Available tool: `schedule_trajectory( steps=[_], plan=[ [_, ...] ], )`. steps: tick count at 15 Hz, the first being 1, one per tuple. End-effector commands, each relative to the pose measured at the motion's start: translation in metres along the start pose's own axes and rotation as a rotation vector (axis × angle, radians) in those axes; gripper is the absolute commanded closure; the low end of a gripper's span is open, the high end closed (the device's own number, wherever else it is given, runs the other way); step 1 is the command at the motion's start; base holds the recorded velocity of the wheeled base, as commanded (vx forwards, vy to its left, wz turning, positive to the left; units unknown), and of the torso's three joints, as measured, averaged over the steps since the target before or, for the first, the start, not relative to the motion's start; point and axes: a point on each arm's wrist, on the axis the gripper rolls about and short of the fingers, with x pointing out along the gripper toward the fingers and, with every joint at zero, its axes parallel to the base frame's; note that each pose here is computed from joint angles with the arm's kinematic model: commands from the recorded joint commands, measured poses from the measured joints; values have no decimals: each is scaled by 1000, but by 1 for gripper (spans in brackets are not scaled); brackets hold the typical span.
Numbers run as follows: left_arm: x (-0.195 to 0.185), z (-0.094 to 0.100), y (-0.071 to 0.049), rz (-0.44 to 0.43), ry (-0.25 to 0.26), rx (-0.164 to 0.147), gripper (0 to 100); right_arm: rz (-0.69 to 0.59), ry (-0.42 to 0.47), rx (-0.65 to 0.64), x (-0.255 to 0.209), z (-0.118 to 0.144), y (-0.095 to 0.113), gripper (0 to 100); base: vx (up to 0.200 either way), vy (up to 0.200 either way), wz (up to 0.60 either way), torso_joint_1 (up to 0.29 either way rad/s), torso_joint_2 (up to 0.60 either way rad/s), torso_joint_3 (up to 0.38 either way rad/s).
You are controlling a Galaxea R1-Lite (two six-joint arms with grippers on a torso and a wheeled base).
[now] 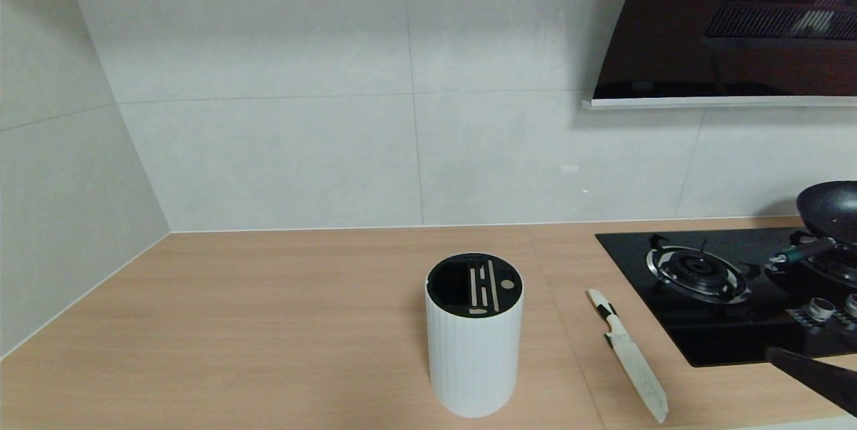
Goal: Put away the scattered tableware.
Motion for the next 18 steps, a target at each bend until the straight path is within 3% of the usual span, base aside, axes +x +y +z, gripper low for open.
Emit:
schedule_trajectory(
  steps=[1,9,15,18],
  plan=[
    [0,0,0,0,0,0,0,-3,233,37,106,23,-16,0,0,0,0,0,0,0],
    [0,0,0,0,0,0,0,-83,288,19,238,-22,-36,0,0,0,0,0,0,0],
    [0,0,0,0,0,-1,0,-112,339,-5,283,-50,-34,0,0,0,0,0,0,0],
    [0,0,0,0,0,-1,0,-127,314,-11,299,-65,-38,0,0,0,0,0,0,0]
  ],
)
